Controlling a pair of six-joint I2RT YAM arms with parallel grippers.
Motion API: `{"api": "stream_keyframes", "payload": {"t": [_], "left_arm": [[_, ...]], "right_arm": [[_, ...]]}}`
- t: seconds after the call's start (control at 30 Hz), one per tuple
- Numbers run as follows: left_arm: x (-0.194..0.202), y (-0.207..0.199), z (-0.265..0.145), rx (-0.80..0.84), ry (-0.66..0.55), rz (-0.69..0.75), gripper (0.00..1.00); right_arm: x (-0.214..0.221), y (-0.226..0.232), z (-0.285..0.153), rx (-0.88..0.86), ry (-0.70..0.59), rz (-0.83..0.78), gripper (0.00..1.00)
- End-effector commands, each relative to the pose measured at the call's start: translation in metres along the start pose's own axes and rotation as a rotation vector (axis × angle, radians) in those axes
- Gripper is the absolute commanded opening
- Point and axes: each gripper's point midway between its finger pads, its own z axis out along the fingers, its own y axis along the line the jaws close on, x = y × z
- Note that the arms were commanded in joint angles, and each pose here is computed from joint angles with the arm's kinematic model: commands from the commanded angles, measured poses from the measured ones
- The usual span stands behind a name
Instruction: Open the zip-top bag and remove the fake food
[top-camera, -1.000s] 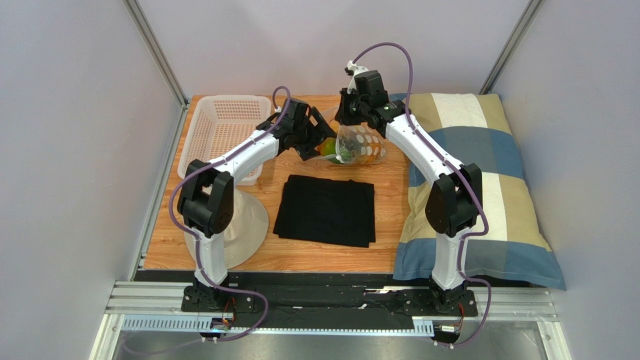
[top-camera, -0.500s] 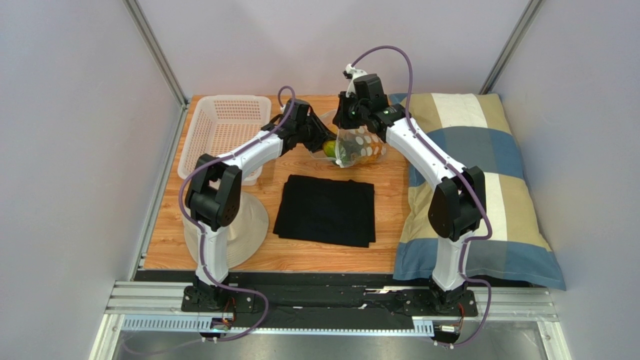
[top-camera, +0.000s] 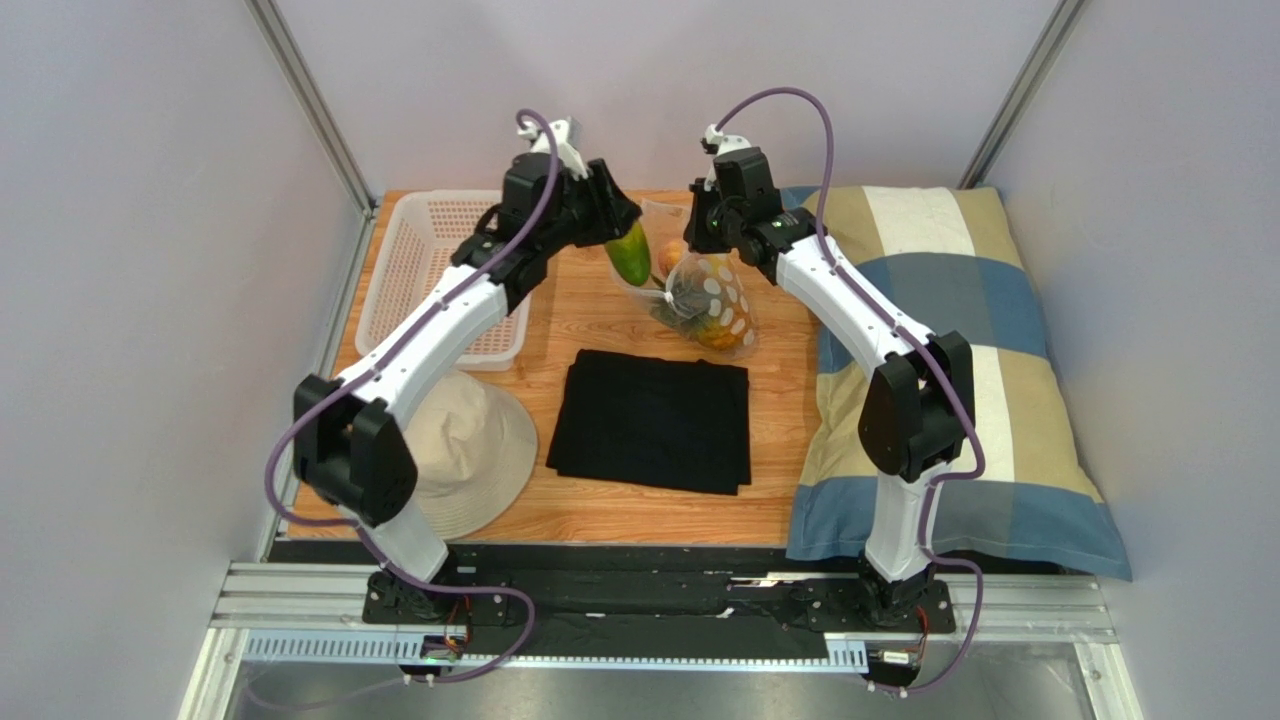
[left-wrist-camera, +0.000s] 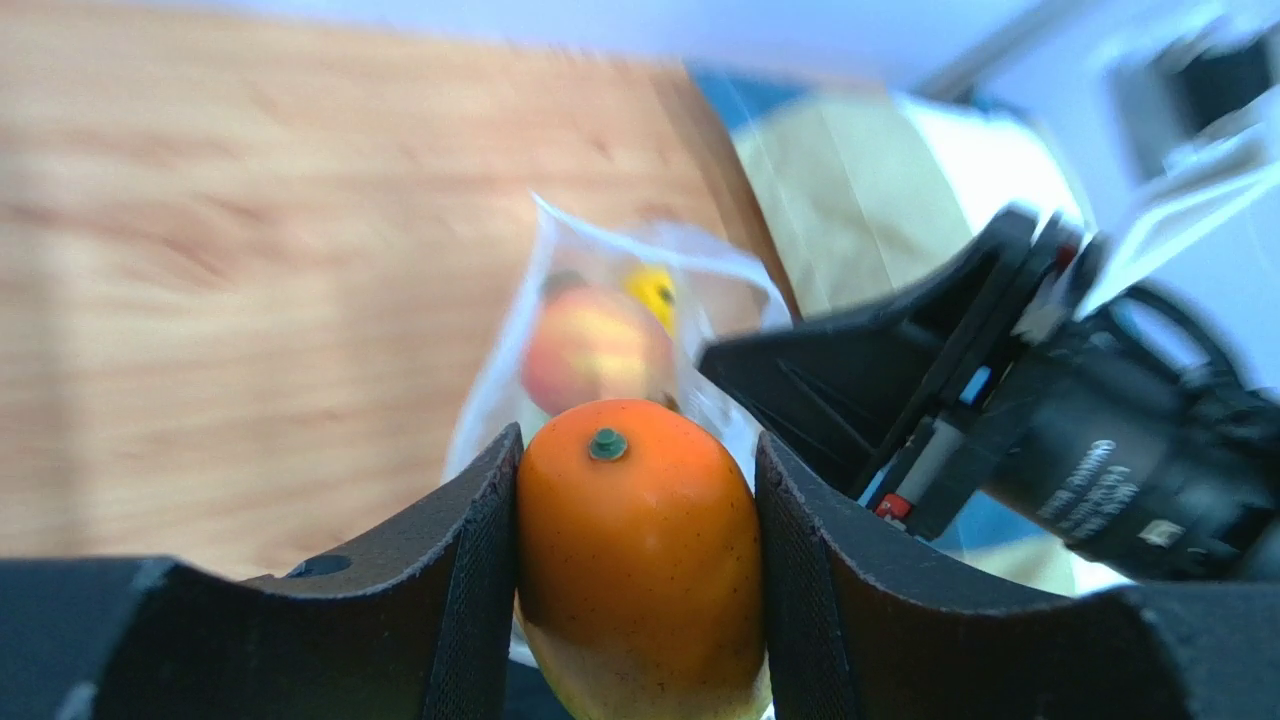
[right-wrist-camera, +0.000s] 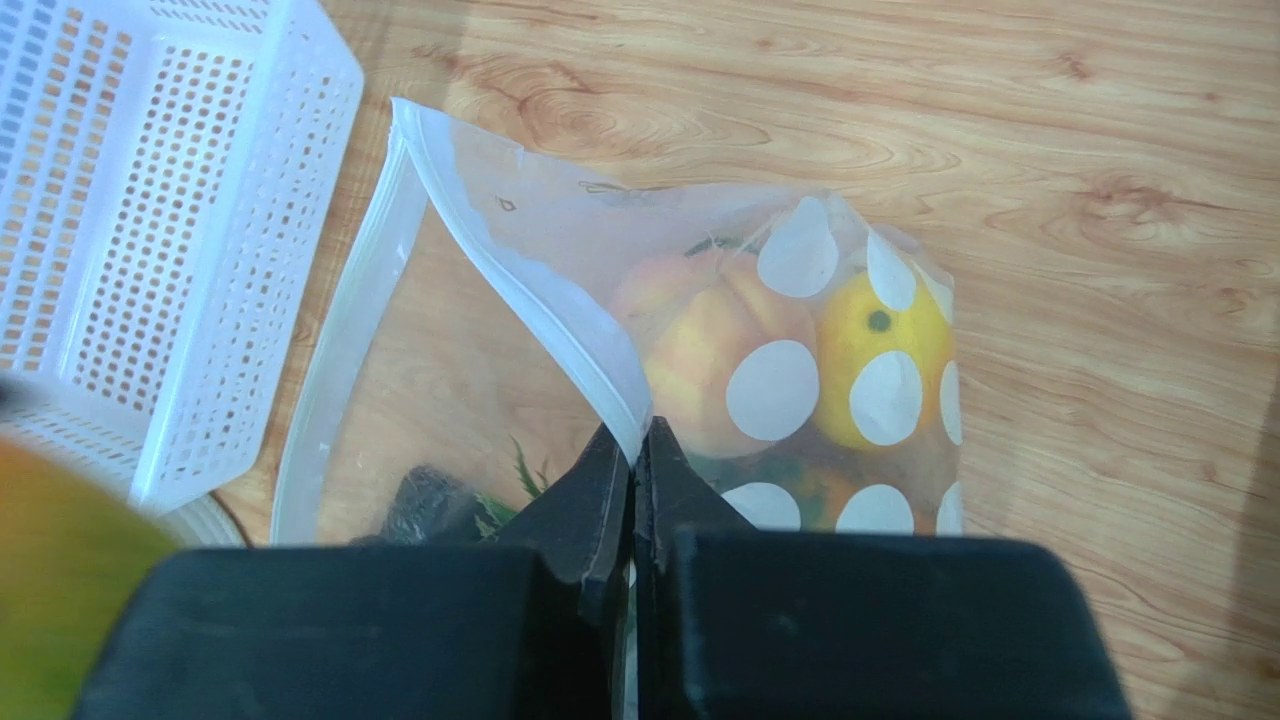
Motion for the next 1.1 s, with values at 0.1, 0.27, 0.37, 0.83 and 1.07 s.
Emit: {"api": "stream_keyframes", "payload": {"t": [0.1,0.27,0.37,0.83,1.07], "left_arm": [[-0.066,0.115,-0.061,-0.517,-0.222,0.108,0.0],[-0.056,0.218,-0.098,-0.968,-0.212,-0.043,0.0],[-0.035,0.261,-0.104,-1.096,-0.151,-0.102,0.0],[0.014,0.293,-0.078,-1.066,0.015,-0.226,0.87],[-0.004,0.247,-0.062,-0.817,0.006,-0.221,0.88]], "right_arm": [[-0.027,-0.004,-0.006,0.023,-0.09,-0.018,0.0],[-0.024,-0.003,-0.006,0.012,-0.083,-0.022,0.0],[-0.025,0.0,-0.008,-0.007,-0.088,-0.026,0.0],[-0.025,0.012,-0.012,-0.07,-0.088,-0.023,0.0],[-0.025,0.016,-0.014,-0.085,-0.084,-0.025,0.0]]}}
